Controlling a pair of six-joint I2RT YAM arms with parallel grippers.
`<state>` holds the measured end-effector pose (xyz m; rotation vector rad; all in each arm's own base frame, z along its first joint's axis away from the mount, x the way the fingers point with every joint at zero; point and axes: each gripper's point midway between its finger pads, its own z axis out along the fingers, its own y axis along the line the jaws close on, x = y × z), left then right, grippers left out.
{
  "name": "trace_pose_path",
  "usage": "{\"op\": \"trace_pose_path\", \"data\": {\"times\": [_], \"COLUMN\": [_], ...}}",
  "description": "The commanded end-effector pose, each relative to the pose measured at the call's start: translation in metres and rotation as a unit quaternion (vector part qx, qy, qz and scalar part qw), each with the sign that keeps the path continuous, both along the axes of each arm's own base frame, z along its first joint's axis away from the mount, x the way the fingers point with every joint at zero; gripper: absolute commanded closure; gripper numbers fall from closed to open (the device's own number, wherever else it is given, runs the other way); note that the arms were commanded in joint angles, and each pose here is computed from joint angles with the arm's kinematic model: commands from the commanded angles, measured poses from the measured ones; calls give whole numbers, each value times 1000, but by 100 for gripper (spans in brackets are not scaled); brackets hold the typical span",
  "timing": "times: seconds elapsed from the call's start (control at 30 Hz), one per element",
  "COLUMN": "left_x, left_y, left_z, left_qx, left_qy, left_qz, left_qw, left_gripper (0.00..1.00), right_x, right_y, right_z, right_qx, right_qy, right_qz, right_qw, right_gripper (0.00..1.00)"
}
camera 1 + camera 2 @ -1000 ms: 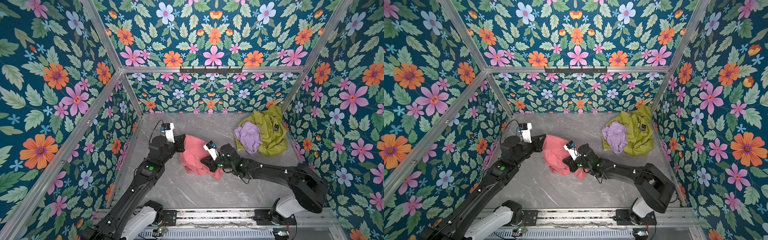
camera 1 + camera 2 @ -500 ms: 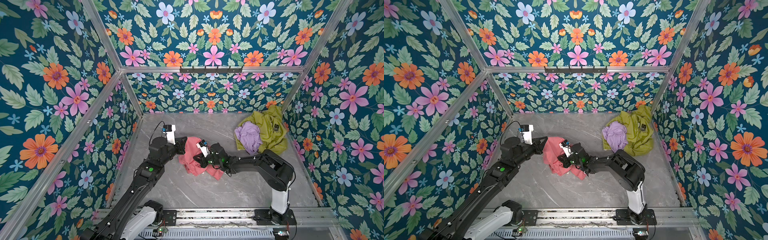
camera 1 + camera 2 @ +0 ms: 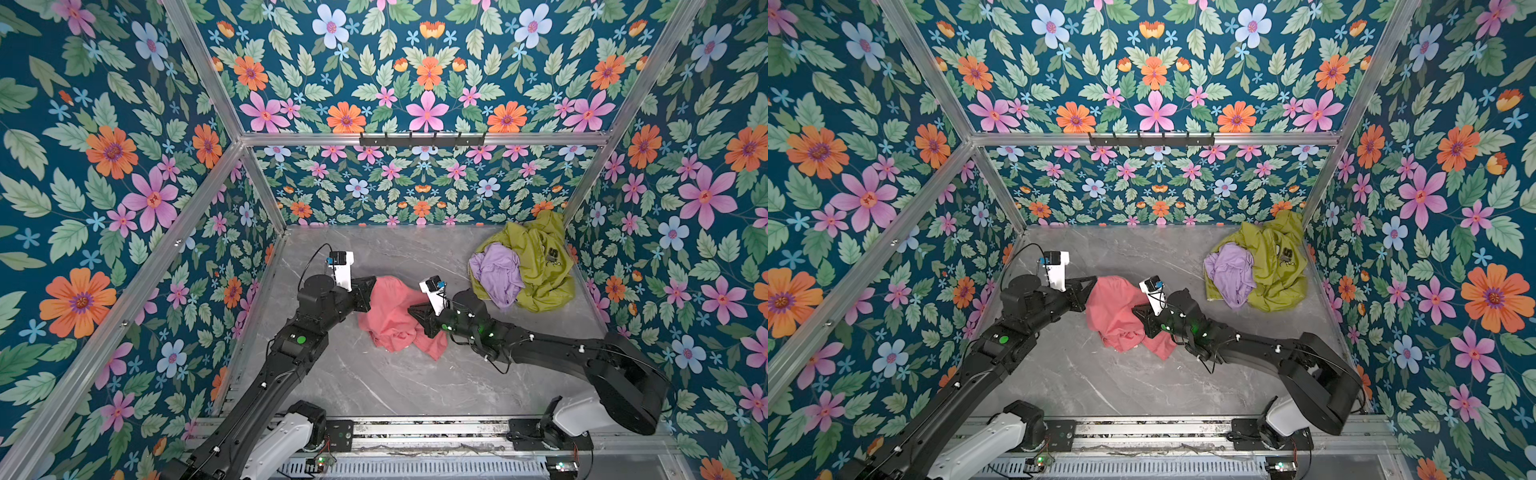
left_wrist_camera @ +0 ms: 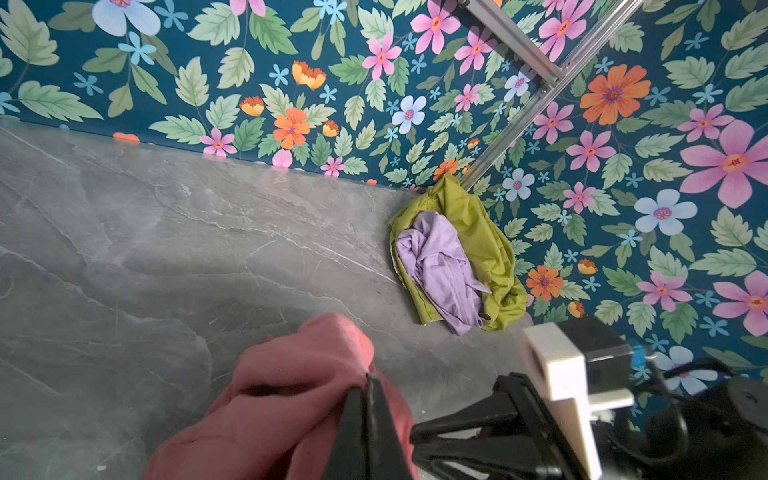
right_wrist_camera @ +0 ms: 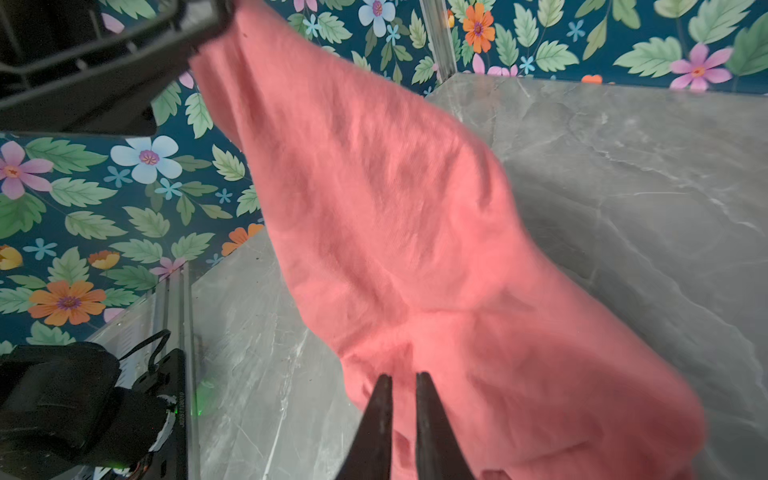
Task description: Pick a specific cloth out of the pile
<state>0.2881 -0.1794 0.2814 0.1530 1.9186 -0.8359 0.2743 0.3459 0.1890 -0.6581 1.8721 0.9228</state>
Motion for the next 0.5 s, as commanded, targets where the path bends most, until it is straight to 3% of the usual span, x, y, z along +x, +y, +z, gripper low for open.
{"op": "trace_pose_path", "data": {"times": [0.0,0.47], "left_x": [-12,-74], "left_y": [-11,-64], "left_z": [-9,-67], "left_qx": [15,46], "left_qy": [9,76], "left_qz": [-39,-153], "left_qw": [999,984], "left_gripper": [100,100], "right_x": [4,13], "right_y": [-20,-42], "right_z": [0,21], "right_qx": [-33,-39], "right_qy": [-11,-33], "right_qz": [-28,-55], "right_qw": [999,997], "right_gripper": [85,85]}}
